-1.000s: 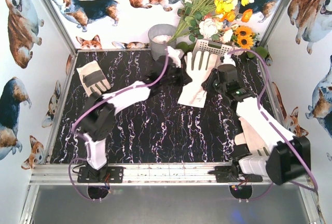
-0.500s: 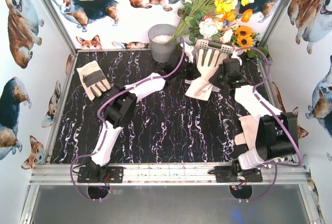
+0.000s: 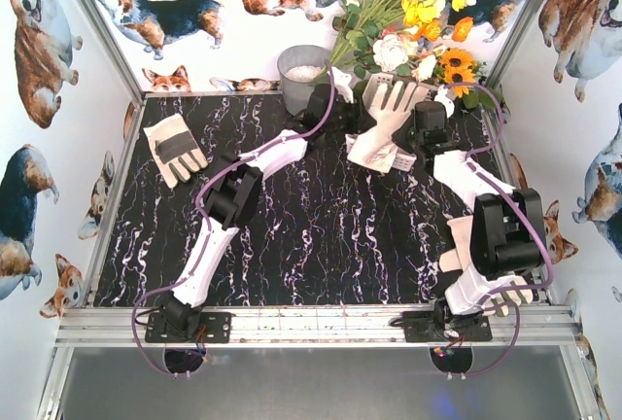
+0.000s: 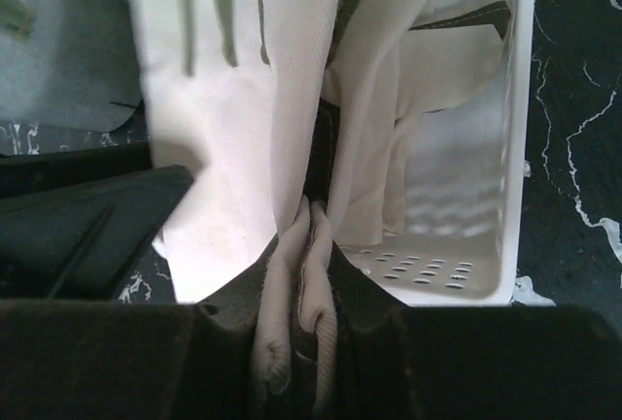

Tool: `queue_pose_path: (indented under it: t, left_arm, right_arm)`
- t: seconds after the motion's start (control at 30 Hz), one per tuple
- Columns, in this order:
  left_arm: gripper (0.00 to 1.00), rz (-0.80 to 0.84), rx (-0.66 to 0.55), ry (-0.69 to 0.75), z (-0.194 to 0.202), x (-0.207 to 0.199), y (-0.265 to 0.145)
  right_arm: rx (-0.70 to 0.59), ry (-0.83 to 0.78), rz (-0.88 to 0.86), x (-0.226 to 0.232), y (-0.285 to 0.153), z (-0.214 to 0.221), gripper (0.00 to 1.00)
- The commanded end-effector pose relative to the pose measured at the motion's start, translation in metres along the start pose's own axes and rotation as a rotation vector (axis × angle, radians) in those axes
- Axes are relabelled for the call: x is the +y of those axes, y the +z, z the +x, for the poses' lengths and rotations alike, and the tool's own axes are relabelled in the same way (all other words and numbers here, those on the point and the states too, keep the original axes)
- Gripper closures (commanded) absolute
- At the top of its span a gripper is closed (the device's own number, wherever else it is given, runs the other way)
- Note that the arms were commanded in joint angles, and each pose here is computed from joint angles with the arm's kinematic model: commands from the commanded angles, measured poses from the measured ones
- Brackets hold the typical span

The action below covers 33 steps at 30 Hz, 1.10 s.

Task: Put the gloves into the storage basket
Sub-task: Place the glove in the bin.

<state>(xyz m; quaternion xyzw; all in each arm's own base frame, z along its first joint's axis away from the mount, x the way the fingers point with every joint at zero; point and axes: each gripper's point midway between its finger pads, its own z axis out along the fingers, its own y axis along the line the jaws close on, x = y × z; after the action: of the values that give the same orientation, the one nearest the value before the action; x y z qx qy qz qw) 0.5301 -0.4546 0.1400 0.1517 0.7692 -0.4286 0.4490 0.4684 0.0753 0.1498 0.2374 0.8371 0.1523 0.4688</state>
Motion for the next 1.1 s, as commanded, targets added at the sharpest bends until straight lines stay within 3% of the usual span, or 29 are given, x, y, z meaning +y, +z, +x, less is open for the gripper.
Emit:
queue_pose_path:
  t: [0.0,0.13,0.23,0.7,1.07]
  left_arm:
    - [0.61,-0.009,-0.109,0.022,-0.042,0.015,-0.006]
    - [0.4,-0.006,-0.122,0.028,-0.051,0.012,-0.018]
    - [0.32,0.001,-0.131,0.045,-0.058,0.003,-0.03]
    - [0.28,-0.008,-0.089,0.072,-0.049,-0.02,-0.085]
    - [0.25,-0.073,-0.051,0.097,-0.037,-0.026,-0.131]
  right_arm:
    - [-0.164,0.032,-0.03,0.017,0.011,-0.052,1.0]
    - [-0.176,0.011,-0.032,0.015,0.024,-0.056,1.0]
    - [-0.2,-0.027,-0.048,0.017,0.031,-0.061,1.0]
    - [-0.102,-0.288,-0.273,0.034,0.072,-0.061,1.0]
    - [0.018,-0.305,-0.237,0.011,0.101,-0.045,1.0]
